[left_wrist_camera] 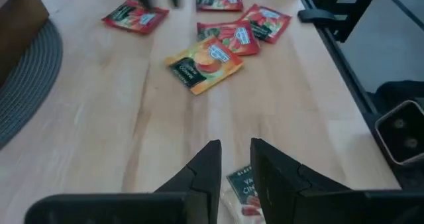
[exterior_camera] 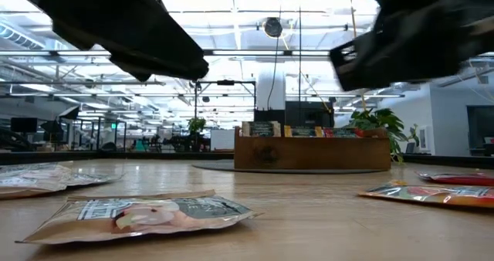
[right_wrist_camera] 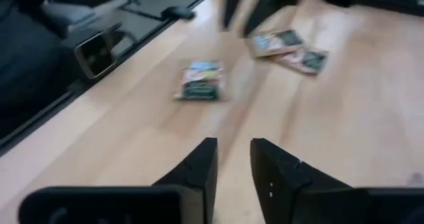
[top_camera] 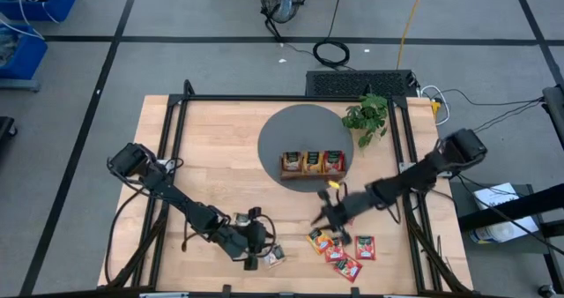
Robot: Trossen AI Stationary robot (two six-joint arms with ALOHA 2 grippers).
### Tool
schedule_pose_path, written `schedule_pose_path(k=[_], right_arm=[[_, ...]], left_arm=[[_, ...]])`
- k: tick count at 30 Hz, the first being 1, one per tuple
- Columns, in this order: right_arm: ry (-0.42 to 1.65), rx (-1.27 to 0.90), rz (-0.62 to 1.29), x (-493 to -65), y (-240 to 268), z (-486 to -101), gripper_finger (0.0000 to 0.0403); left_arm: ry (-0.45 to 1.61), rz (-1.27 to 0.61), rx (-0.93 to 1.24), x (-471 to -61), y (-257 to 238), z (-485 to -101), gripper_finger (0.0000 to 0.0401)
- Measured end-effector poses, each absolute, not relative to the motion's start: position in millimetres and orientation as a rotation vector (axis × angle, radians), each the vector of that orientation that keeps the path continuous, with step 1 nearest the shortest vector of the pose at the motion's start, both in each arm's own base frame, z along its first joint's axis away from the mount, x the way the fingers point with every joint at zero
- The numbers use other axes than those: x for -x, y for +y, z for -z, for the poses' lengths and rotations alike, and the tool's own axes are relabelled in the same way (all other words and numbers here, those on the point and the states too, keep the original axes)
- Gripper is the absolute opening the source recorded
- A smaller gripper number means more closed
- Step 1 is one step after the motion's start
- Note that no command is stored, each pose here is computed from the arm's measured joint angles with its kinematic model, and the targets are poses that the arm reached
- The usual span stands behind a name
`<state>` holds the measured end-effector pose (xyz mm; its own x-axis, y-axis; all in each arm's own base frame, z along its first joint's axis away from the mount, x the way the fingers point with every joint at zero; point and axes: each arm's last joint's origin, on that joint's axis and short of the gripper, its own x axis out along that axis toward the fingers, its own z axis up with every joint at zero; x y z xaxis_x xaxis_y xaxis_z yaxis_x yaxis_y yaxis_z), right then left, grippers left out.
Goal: Pick & Place Tea
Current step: Put the red tea bag into the right section of the wooden organizer
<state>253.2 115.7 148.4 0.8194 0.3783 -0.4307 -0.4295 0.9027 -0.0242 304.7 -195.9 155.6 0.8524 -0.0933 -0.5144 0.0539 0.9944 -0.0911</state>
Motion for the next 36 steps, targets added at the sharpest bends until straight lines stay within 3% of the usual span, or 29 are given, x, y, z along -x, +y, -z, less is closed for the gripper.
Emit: schedule_pose_path(k=[4,8,14,18,31,36], right_arm=[[0.440,0.161,-0.443,-235,148,-147,0.0040],[0.412,0.223,-0.298,-216,171,-147,0.0007],[0.445,0.293,0.004,-192,179,-137,0.0007],[0.488,0.296,0.022,-185,179,-131,0.0002],[0.612,0.047,0.184,-157,159,-143,0.0000],[0.800,-0.100,0.196,-141,153,-138,0.0000]], left_arm=[[0.558,0.065,0.130,-323,-184,-144,0.0088],[0.600,0.126,0.145,-353,-177,-134,0.0088],[0.606,0.169,0.080,-381,-170,-133,0.0088],[0.629,0.155,0.070,-381,-165,-130,0.0088],[0.661,0.164,0.019,-377,-168,-127,0.0088],[0.669,0.162,0.026,-376,-169,-126,0.0088]])
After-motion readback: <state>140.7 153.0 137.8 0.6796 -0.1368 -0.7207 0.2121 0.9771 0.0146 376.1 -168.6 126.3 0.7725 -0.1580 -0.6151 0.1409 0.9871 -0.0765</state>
